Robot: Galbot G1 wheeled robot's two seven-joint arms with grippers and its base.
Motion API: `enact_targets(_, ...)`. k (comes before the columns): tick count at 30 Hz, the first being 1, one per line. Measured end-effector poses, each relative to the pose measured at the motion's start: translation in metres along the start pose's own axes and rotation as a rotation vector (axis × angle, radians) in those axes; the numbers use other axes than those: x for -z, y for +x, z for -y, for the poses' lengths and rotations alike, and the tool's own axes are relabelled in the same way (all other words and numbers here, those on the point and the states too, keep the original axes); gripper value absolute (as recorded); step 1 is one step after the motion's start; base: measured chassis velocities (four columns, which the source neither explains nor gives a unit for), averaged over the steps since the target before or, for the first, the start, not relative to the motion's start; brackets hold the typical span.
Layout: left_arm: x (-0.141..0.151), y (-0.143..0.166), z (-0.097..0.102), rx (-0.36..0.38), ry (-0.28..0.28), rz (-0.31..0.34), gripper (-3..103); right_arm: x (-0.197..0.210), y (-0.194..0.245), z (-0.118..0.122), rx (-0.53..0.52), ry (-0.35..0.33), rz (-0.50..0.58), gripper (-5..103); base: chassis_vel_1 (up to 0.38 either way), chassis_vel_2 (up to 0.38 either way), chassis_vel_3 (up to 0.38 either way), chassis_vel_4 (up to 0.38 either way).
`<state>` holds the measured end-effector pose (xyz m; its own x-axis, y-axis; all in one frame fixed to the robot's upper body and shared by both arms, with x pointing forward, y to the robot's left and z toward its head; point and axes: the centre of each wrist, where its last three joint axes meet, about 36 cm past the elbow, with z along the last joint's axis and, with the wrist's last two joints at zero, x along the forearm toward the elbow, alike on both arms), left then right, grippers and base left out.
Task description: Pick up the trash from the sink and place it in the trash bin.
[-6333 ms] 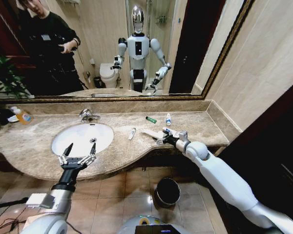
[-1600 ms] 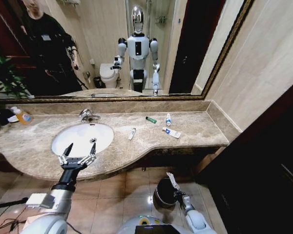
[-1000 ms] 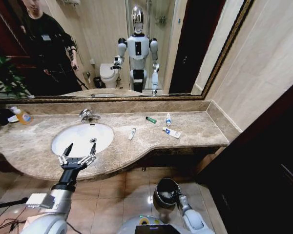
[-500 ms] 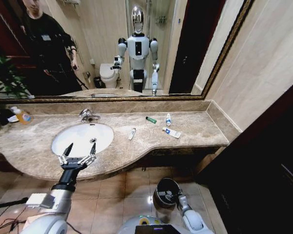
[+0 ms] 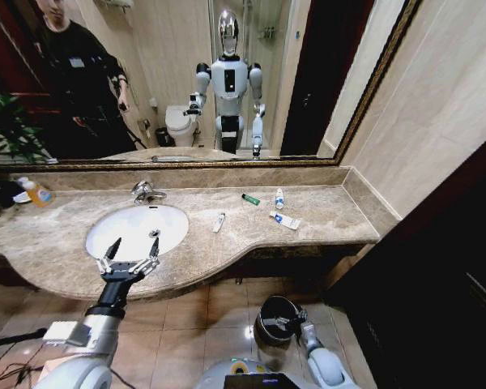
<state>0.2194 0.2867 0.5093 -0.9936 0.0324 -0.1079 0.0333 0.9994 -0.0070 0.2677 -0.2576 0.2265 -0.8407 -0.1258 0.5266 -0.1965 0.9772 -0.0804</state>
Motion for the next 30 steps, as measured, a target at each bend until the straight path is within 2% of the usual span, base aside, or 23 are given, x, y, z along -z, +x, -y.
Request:
enact_targets(3,0.000,0.000,0.000,0.000,0.000,0.000,100,0.036,0.015,-0.003,-0.020,-0.031,0.070,100,0.000,0.000,0.000,0.000)
enact_targets(5,0.000,0.000,0.000,0.000,0.000,0.000,100,0.044,0.018,-0.004,-0.020,-0.039,0.082,100,0.000,0.000,0.000,0.000)
enact_targets(8,0.000,0.000,0.000,0.000,0.000,0.000,100,0.088,0.042,-0.014,0.000,-0.061,0.163,100,0.000,0.000,0.000,0.000)
enact_targets(10,0.000,0.000,0.000,0.000,0.000,0.000,100,0.095,0.047,-0.017,0.007,-0.063,0.176,100,0.000,0.000,0.000,0.000)
enact_targets(14,0.000,0.000,0.000,0.000,0.000,0.000,100,0.139,0.081,-0.038,0.080,-0.073,0.264,100,0.000,0.000,0.000,0.000)
enact_targets(18,0.000,0.000,0.000,0.000,0.000,0.000,100,0.161,0.087,-0.039,0.107,-0.071,0.305,100,0.000,0.000,0.000,0.000)
enact_targets(22,0.000,0.000,0.000,0.000,0.000,0.000,100,0.195,0.079,-0.023,0.107,-0.048,0.369,100,0.000,0.000,0.000,0.000)
enact_targets(26,0.000,0.000,0.000,0.000,0.000,0.000,100,0.209,0.070,-0.011,0.095,-0.058,0.384,100,0.000,0.000,0.000,0.000)
enact_targets(29,0.000,0.000,0.000,0.000,0.000,0.000,100,0.230,0.041,0.010,0.053,-0.126,0.388,100,0.000,0.000,0.000,0.000)
enact_targets(30,0.000,0.000,0.000,0.000,0.000,0.000,100,0.230,0.041,0.010,0.053,-0.126,0.388,100,0.000,0.000,0.000,0.000)
